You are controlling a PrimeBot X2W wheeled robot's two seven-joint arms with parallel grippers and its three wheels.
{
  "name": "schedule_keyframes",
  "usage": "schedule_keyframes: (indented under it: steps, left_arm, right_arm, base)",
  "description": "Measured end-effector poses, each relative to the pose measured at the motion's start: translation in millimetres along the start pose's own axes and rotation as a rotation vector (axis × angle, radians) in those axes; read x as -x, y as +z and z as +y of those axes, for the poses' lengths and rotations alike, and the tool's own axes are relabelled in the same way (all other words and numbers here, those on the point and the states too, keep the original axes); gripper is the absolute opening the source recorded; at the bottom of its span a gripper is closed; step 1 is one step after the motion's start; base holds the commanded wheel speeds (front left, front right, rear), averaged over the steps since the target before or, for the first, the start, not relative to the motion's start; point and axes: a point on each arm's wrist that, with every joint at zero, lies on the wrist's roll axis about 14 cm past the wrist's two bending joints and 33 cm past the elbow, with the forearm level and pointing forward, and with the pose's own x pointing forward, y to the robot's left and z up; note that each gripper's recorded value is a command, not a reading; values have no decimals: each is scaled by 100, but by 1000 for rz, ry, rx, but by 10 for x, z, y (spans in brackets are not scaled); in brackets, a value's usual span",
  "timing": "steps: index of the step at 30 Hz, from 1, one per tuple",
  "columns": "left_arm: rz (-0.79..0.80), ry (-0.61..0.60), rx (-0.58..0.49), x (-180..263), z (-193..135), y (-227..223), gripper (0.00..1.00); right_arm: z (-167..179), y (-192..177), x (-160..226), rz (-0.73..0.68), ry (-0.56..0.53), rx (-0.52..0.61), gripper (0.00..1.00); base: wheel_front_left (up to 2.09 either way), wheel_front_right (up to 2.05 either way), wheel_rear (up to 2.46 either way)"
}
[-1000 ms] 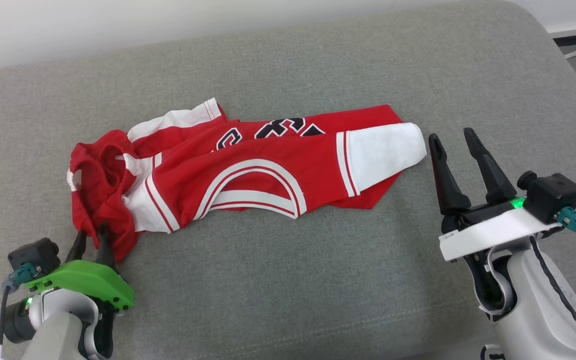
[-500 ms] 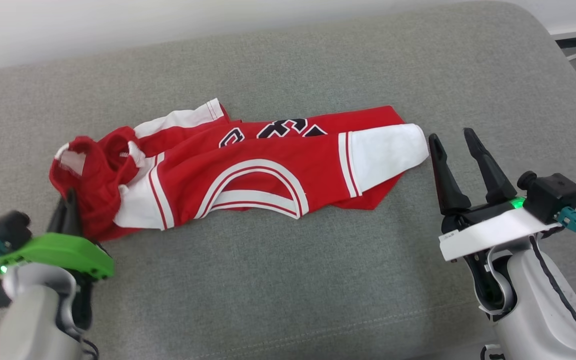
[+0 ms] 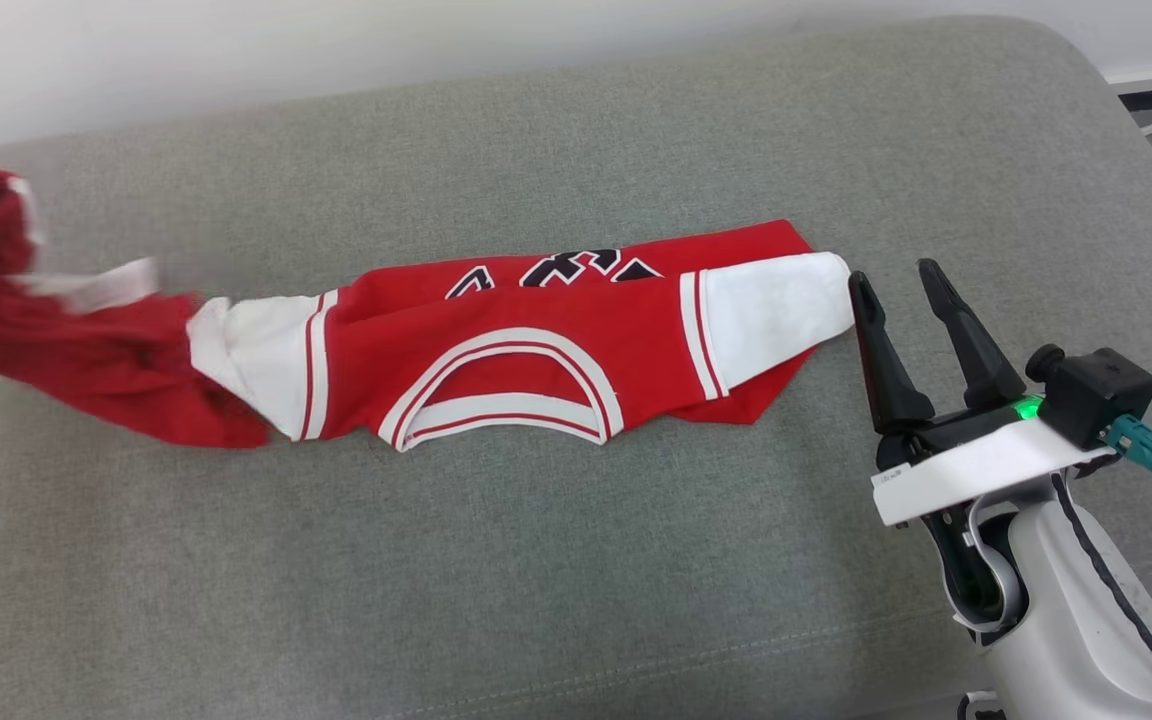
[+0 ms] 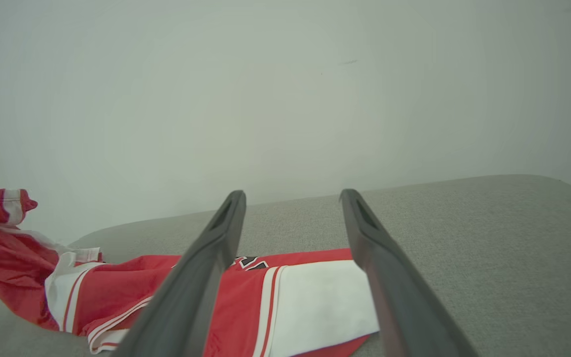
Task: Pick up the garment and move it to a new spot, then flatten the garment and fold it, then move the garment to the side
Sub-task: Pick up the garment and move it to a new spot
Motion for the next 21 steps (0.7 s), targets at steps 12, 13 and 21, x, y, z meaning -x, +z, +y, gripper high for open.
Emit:
schedule_keyframes:
  steps: [12,13,21]
  left_arm:
    - [119,67,41,11,199,-347,0]
    - [156,85,53,67,244,-474,0]
    - [360,127,143,377,154,-1208,100]
  right_arm:
    - [-35,-45,12,12,-12,-2,100]
    - [-25,-57,10,16,-8,-2,100]
    - [-70,-80,13,23,-21,1,100]
  base:
    - [0,0,0]
    - [0,0,0]
    - [0,0,0]
